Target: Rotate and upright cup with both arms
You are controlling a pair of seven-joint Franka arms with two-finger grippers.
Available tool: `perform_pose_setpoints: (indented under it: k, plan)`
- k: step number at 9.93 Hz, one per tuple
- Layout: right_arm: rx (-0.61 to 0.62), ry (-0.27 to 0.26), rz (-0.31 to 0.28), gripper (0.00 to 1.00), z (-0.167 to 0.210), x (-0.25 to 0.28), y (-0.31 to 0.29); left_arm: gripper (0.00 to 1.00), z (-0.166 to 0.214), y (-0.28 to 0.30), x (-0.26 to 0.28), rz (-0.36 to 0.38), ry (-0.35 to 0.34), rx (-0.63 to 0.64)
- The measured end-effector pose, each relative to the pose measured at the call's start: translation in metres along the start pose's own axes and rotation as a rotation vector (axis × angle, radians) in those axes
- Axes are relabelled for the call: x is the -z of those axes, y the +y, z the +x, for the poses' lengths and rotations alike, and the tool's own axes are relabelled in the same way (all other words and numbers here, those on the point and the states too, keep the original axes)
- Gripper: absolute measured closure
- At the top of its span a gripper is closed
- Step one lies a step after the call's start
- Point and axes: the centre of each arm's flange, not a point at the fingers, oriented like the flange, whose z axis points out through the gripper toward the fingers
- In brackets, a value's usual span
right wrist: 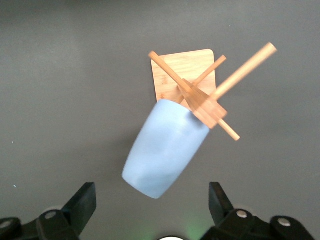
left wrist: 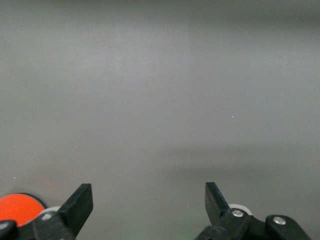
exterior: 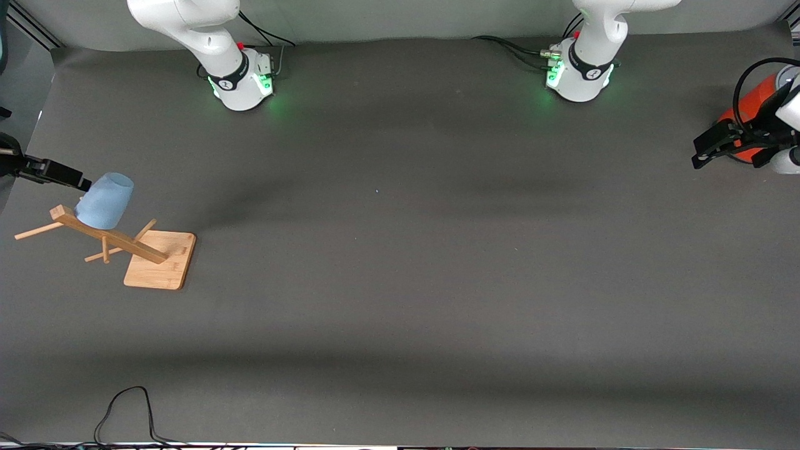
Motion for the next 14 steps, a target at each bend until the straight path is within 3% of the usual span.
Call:
perform_pose_setpoints:
  k: [3, 6, 7, 14]
  plan:
    - [-0.079, 0.008, 0.007, 0.0, -0.002, -0.009, 0.007, 0.0, 0.0, 0.0, 0.0, 0.0, 0.0, 0.001]
    - [-0.394, 0.032, 0.014, 0.0, 0.002, -0.01, 0.006, 0.0, 0.0, -0.002, 0.0, 0.0, 0.0, 0.004]
    - [-0.446, 0.03, 0.014, 0.0, 0.002, -0.011, 0.006, 0.0, 0.0, -0.002, 0.0, 0.0, -0.001, 0.004]
    - [-0.552, 0.021, 0.021, 0.0, 0.008, -0.093, 0.011, 0.0, 0.0, -0.002, 0.0, 0.0, -0.001, 0.004]
